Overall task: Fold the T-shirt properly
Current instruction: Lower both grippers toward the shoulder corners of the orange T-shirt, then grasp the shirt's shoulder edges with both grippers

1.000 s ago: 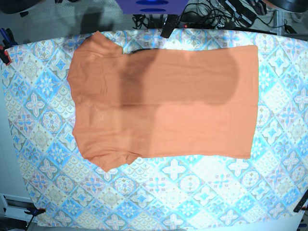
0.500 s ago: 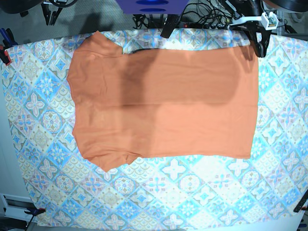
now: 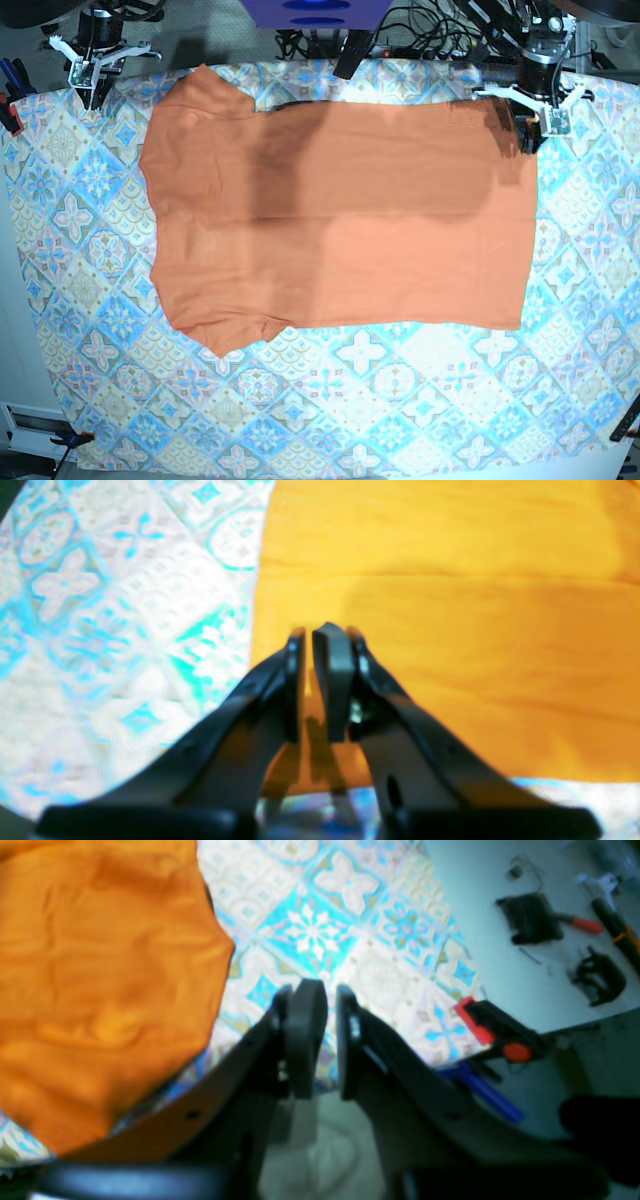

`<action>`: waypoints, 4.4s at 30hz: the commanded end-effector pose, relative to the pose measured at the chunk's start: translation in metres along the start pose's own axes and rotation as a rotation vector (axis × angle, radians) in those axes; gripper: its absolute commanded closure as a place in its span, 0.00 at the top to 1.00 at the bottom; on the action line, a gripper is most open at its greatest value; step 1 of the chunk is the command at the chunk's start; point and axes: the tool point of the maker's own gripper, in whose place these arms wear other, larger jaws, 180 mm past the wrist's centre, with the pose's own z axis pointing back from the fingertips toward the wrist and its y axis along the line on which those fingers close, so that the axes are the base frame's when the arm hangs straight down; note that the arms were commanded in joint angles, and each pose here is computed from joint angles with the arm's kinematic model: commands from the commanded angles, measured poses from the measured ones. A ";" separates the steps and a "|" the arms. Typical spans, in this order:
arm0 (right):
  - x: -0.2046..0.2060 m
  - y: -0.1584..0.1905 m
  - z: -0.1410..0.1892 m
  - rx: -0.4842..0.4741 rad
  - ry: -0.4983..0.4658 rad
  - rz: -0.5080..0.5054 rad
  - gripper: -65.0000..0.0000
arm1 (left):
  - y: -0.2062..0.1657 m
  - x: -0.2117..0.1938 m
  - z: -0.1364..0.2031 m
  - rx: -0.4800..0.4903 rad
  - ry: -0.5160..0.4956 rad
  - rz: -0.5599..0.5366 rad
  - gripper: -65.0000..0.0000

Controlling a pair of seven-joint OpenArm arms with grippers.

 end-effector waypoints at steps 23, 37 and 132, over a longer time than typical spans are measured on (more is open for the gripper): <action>-0.002 0.033 -0.024 0.132 0.211 -0.009 0.46 | 0.149 -0.018 0.058 0.306 0.466 -0.164 0.12; 0.007 0.063 -0.038 0.289 0.277 -0.075 0.49 | 0.164 -0.038 0.045 0.314 0.701 -0.282 0.32; -0.082 0.079 -0.046 0.486 0.765 -0.336 0.49 | 0.077 -0.089 -0.035 -0.204 0.664 -0.075 0.36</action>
